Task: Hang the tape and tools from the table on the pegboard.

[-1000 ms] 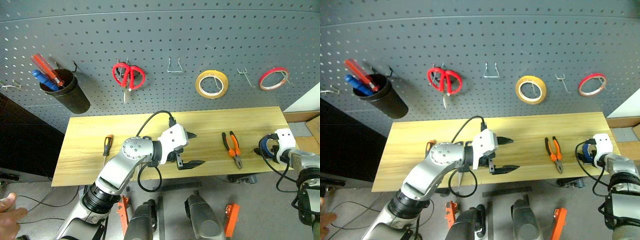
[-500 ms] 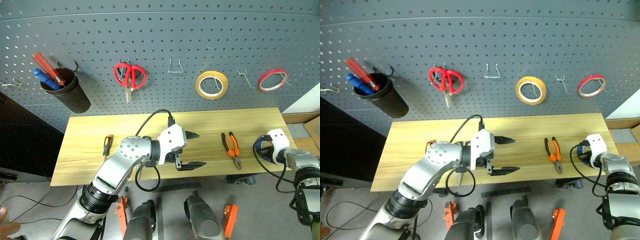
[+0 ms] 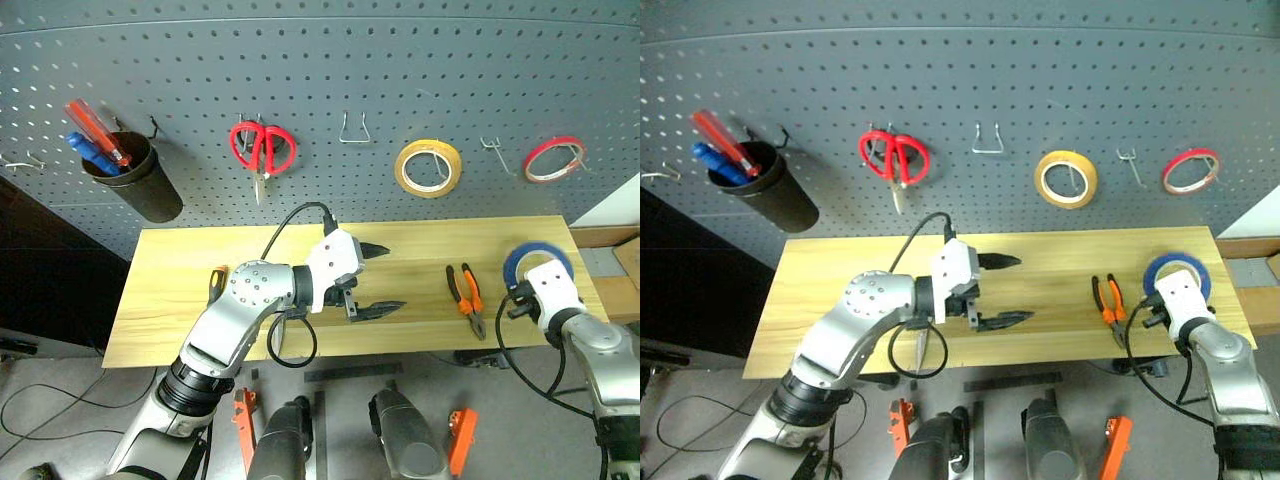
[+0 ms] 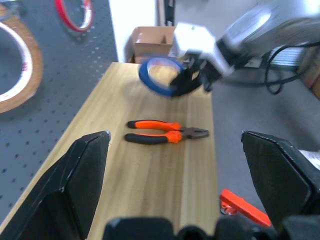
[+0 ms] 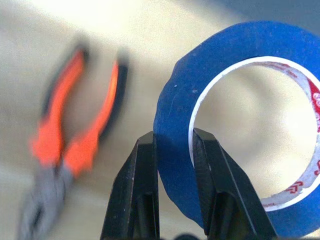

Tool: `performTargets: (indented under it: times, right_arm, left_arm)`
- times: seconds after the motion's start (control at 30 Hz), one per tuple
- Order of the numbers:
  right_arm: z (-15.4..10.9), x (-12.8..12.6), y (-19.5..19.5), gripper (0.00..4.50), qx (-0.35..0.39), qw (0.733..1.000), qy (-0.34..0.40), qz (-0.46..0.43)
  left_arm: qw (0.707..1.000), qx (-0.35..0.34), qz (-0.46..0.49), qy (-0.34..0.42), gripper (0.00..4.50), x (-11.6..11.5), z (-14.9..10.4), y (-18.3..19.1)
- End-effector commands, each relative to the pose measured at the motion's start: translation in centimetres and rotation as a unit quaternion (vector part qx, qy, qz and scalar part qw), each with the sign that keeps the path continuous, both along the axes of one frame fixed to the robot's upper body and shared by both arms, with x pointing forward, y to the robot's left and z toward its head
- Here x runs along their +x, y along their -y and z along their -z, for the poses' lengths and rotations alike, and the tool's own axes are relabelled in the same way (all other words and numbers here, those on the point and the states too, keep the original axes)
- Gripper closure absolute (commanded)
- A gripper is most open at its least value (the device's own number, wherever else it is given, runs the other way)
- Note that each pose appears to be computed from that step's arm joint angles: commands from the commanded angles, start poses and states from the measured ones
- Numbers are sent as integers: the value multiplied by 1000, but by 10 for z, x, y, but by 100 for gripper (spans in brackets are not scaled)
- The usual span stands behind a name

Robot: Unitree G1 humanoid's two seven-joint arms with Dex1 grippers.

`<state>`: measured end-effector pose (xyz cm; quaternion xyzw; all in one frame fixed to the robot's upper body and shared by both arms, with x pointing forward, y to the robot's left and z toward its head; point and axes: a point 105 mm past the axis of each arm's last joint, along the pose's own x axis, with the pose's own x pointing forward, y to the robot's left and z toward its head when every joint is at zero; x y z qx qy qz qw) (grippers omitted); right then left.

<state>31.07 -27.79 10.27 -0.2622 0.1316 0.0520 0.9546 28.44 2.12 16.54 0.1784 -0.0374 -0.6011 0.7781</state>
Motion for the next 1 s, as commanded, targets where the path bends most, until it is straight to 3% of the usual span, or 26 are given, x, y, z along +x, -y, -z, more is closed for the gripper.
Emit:
performTargets:
  times: [0.03, 0.2, 0.37, 0.73, 0.97, 1.0]
  right_arm:
    - [-40, -14, -25, 409, -45, 995, 89, 2]
    - [-84, -29, -76, 409, -91, 971, 219, -22]
    - [-125, -14, -106, 410, -65, 947, 307, -65]
    - [-128, 52, -95, 410, 5, 949, 304, -80]
    - [-122, 60, -88, 410, 21, 948, 307, -76]
    - [-121, 59, -88, 376, 25, 948, 308, -76]
  left_arm:
    - [999, -21, -7, 22, 0, 2, -13, -6]
    - [998, -34, -28, 35, 0, 8, -18, -11]
    - [997, -50, -33, 48, 0, 10, -25, -7]
    - [990, -113, -64, 50, 0, 18, -49, -5]
    - [991, -108, -60, 49, 0, 13, -47, -3]
    - [991, -108, -60, 50, 0, 13, -47, -4]
